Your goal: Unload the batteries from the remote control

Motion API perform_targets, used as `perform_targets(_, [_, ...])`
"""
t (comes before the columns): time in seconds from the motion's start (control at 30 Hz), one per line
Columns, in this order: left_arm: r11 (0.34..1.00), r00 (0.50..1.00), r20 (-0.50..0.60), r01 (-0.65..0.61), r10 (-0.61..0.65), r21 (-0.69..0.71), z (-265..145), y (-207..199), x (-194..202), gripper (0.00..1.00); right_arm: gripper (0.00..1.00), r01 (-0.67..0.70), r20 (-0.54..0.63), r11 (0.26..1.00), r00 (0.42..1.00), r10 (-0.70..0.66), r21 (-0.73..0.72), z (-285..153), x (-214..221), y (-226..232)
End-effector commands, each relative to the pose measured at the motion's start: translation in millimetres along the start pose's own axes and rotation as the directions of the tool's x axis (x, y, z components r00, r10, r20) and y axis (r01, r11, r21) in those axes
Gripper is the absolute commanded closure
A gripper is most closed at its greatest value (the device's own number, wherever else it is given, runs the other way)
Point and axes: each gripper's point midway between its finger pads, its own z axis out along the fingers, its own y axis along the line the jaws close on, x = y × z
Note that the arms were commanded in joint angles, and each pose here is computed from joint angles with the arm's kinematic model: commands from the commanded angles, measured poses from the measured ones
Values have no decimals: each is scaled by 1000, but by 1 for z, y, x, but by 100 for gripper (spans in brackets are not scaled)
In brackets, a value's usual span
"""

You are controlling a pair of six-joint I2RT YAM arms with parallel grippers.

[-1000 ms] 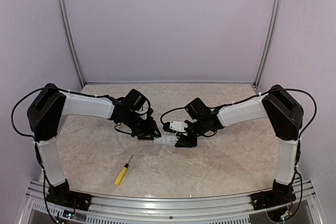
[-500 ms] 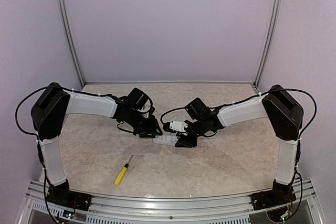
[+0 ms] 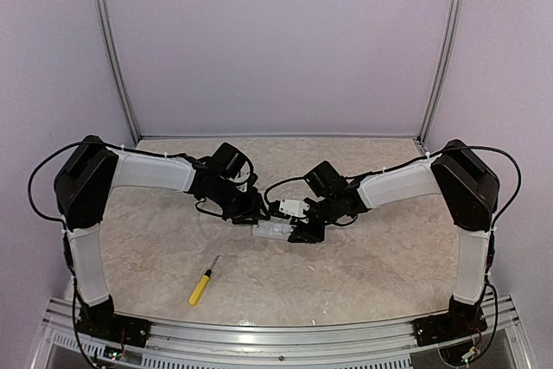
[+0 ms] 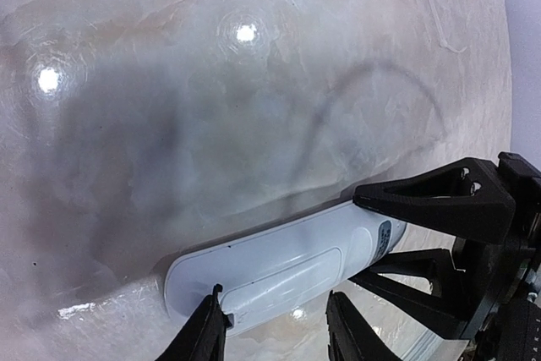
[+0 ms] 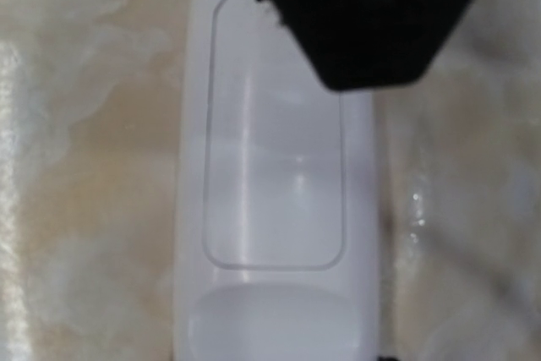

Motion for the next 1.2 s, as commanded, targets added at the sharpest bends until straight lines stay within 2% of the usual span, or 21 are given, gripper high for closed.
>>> perform_targets(0.0, [1000, 998, -54, -26, 26, 1, 13, -4, 16, 60, 94, 1, -26, 1000, 1000, -1, 3, 8, 8, 3])
perform_targets(0.37, [997, 999, -50, -8, 4, -78, 5, 14, 22, 60, 94, -4, -42, 1000, 999, 5, 16, 11, 12, 1])
perform_targets(1.0, [1000, 996, -88, -15, 16, 19, 4, -15, 29, 59, 95, -6, -34, 1000, 999, 6, 16, 11, 8, -1])
perform_targets(1.17, [987, 996, -85, 19, -5, 161, 2, -34, 33, 59, 94, -5, -37, 1000, 999, 6, 20, 10, 9, -1])
